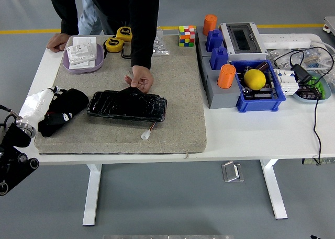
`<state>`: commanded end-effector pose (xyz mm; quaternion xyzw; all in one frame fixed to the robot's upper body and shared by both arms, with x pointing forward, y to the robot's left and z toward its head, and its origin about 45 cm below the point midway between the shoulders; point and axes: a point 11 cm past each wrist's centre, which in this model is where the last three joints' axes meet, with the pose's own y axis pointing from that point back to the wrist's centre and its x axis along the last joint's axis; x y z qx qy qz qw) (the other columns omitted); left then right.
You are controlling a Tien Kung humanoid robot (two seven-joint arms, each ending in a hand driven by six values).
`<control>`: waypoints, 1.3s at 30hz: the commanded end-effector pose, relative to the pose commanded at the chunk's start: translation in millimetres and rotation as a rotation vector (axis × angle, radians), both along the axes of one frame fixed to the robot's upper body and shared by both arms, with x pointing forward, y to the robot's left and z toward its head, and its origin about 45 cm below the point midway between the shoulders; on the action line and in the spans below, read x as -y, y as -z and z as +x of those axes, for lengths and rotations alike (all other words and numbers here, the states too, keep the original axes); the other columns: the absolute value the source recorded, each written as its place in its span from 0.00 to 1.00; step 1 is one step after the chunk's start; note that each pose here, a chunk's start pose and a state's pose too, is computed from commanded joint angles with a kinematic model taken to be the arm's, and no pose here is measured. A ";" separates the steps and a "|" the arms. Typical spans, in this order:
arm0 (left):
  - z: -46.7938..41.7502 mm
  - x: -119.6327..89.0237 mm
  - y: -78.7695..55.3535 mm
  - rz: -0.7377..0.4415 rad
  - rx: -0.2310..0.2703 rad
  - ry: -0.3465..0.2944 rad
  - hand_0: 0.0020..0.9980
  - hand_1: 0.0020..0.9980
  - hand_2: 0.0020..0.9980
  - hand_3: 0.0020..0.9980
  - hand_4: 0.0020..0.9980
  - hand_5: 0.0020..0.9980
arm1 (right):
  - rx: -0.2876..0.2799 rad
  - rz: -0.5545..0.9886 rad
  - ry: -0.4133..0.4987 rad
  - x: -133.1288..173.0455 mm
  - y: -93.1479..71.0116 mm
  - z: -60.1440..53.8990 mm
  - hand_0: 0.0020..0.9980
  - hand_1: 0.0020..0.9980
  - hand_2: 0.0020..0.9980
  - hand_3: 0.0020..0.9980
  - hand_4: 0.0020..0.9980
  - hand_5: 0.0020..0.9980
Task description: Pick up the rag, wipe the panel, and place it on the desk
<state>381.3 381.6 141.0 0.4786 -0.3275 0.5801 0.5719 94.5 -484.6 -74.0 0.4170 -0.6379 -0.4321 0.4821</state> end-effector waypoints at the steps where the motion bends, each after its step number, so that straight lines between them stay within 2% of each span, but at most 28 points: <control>1: 0.0 0.2 0.0 0.001 0.001 0.001 0.43 0.42 0.65 0.68 0.74 0.17 | -0.001 0.000 -0.001 -0.1 0.0 0.0 0.79 0.69 0.72 0.66 1.00 0.50; 5: 0.7 1.1 -1.1 -0.001 0.009 0.003 0.43 0.42 0.65 0.68 0.74 0.17 | 0.000 0.000 -0.001 -0.2 0.1 0.3 0.79 0.69 0.72 0.66 1.00 0.50; 6: 0.7 1.6 -1.5 0.001 0.012 0.006 0.40 0.37 0.61 0.64 0.70 0.14 | 0.000 0.000 -0.001 -0.2 0.1 0.2 0.79 0.69 0.72 0.66 1.00 0.50; 11: 0.3 1.5 -1.2 0.003 0.016 0.006 0.40 0.37 0.61 0.64 0.70 0.14 | -0.002 0.000 0.000 -0.1 0.2 -0.3 0.79 0.69 0.72 0.66 1.00 0.50; 12: 0.3 1.7 -1.2 0.004 0.017 0.007 0.38 0.32 0.58 0.60 0.64 0.08 | -0.002 0.000 0.000 -0.1 0.2 -0.5 0.79 0.69 0.72 0.66 1.00 0.50; 17: -0.7 0.1 -0.3 0.012 0.020 0.008 0.38 0.32 0.58 0.60 0.64 0.08 | -0.004 0.000 -0.001 -0.2 0.4 -1.0 0.79 0.69 0.72 0.66 1.00 0.50; 18: -0.9 -0.2 0.0 0.013 0.019 0.008 0.37 0.29 0.56 0.58 0.55 0.00 | -0.005 0.000 -0.001 -0.1 0.4 -1.1 0.79 0.69 0.72 0.66 1.00 0.50; 23: -1.1 -1.3 -0.4 0.014 0.022 0.007 0.37 0.29 0.56 0.58 0.55 0.00 | -0.005 -0.001 -0.002 0.1 0.2 -1.1 0.79 0.69 0.72 0.66 1.00 0.50; 24: -1.2 -1.9 -0.2 0.015 0.021 0.006 0.36 0.24 0.56 0.57 0.55 0.00 | -0.004 -0.001 -0.001 0.1 0.2 -0.9 0.79 0.69 0.72 0.66 1.00 0.50; 32: -0.2 -1.6 -2.7 0.018 0.029 0.012 0.35 0.22 0.55 0.57 0.54 0.00 | -0.004 0.000 0.004 0.1 0.3 -0.8 0.79 0.69 0.72 0.66 1.00 0.50; 39: 2.0 -1.0 -11.9 0.010 0.053 0.023 0.34 0.20 0.55 0.56 0.52 0.00 | -0.001 0.003 0.007 -1.4 0.9 -0.2 0.79 0.69 0.72 0.66 1.00 0.50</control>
